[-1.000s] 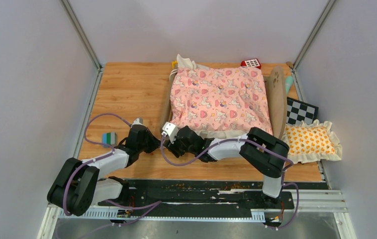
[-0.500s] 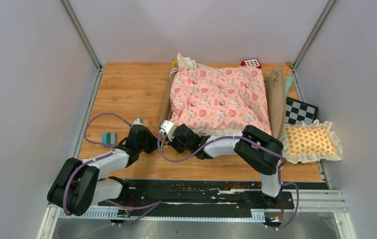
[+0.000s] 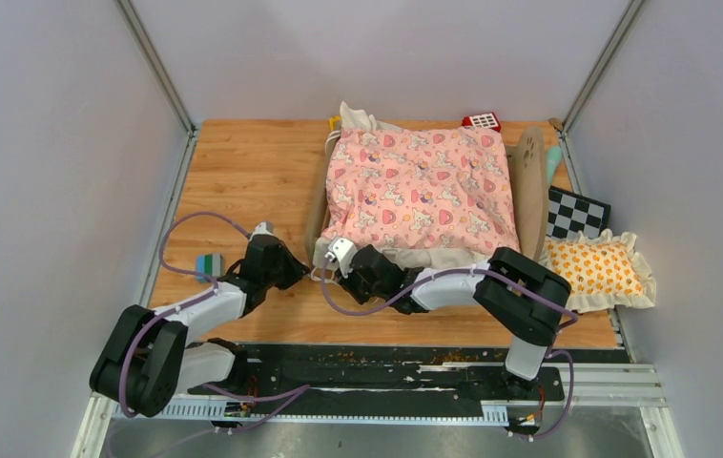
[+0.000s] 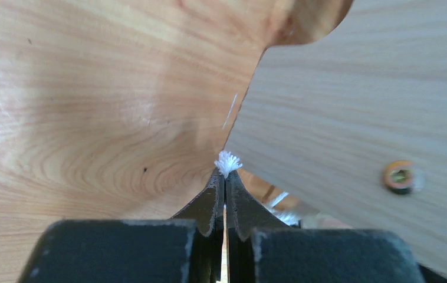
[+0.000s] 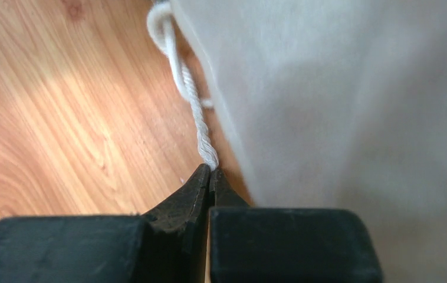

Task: Set up the pet bed
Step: Tie the ropes to the bed frame, then adjust the bed frame at the center of the board.

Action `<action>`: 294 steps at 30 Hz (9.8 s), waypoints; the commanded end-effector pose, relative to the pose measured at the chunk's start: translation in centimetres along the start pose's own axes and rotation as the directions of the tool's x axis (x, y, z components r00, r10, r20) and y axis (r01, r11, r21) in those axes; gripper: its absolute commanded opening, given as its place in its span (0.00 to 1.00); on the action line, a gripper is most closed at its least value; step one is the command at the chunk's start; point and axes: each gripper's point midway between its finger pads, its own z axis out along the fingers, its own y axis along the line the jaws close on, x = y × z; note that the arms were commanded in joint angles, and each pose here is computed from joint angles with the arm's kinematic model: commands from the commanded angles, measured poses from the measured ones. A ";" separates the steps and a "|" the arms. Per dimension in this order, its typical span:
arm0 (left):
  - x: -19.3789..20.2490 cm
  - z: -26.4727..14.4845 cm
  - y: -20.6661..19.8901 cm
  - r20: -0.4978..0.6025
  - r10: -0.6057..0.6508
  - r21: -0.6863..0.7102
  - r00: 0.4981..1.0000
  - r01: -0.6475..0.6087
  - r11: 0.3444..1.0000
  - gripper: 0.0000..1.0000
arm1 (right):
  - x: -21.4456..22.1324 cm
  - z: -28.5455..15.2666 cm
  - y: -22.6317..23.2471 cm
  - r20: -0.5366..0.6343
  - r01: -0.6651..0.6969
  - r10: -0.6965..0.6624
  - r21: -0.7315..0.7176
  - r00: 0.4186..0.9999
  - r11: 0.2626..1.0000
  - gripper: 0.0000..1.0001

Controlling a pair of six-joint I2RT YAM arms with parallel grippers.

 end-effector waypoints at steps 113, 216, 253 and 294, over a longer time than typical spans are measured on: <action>-9.4 -21.1 -0.2 0.473 0.112 -0.085 0.874 -0.082 0.993 0.90 | -18.3 0.5 -9.4 0.233 -0.518 0.477 0.555 0.848 0.651 0.61; -11.4 -23.9 -1.1 0.552 0.179 -0.105 0.815 -0.145 0.984 0.91 | -8.2 -12.4 -16.2 0.327 -0.722 0.650 0.415 0.686 0.554 0.80; -11.3 -24.0 -1.4 0.545 0.207 -0.106 0.812 -0.178 0.978 0.92 | -8.2 -12.7 -23.5 0.054 0.028 -0.041 0.229 0.998 0.973 0.00; -14.0 -25.3 -11.9 0.398 -0.029 0.129 0.917 -0.024 0.991 1.00 | 0.9 -27.4 -10.9 0.519 -0.795 0.790 0.603 0.326 -0.069 1.00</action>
